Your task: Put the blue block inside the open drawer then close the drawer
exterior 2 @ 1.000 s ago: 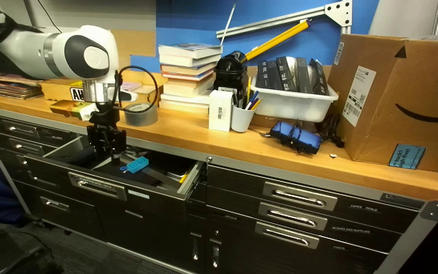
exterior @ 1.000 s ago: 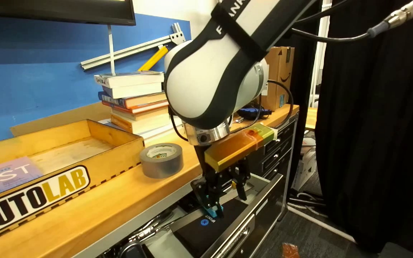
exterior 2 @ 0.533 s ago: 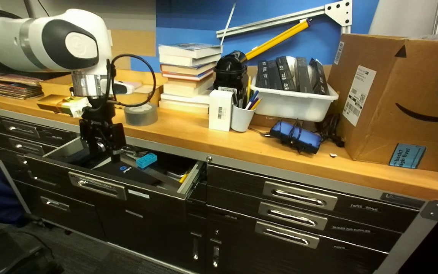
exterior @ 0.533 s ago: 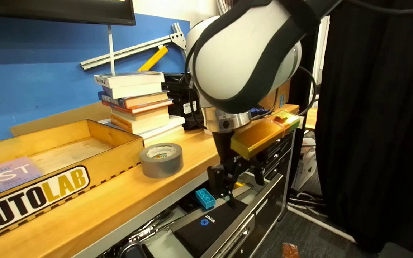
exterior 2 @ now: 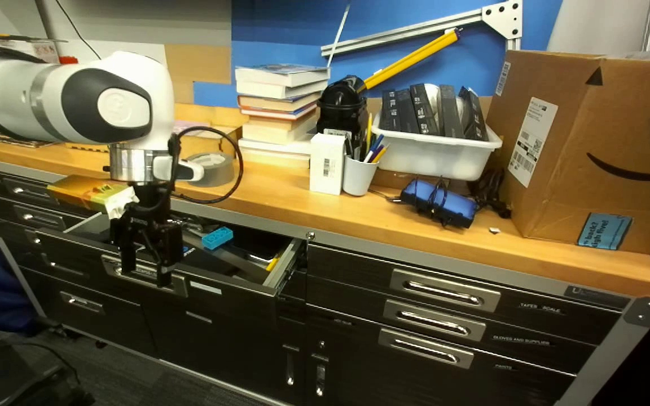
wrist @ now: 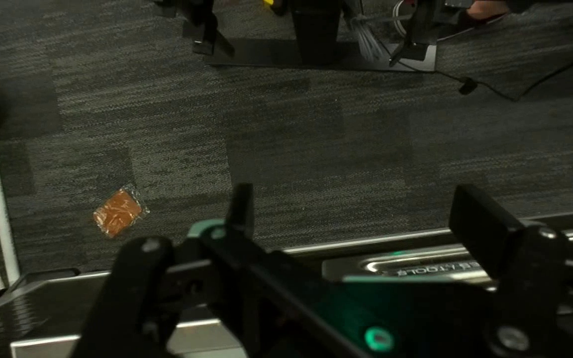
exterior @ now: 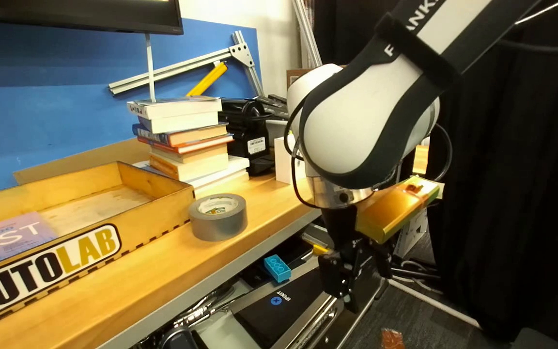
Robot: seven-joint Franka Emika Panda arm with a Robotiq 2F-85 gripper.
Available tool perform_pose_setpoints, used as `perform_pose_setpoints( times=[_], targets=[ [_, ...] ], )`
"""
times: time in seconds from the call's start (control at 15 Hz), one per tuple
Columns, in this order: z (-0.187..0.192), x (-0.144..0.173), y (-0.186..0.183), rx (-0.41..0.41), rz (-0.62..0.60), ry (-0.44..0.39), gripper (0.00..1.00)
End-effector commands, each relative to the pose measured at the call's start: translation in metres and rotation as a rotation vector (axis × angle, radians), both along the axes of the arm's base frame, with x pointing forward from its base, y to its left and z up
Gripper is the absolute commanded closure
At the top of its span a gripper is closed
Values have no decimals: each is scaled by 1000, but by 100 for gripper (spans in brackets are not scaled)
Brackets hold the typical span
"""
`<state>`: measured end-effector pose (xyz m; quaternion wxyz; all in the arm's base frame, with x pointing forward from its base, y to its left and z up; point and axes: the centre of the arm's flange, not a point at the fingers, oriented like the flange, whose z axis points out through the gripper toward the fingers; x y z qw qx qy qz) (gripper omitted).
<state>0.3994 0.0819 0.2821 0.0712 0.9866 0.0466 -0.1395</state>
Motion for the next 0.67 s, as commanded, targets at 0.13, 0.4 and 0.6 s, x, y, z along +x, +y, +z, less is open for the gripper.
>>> perform_pose_setpoints(
  times=[0.13,0.4,0.6],
  targets=[
    [-30,11,-3,46,16,29,0],
    [-43,15,-5,45,-26,18,0],
    [-42,25,-3,17,-85,-33,0]
  ],
)
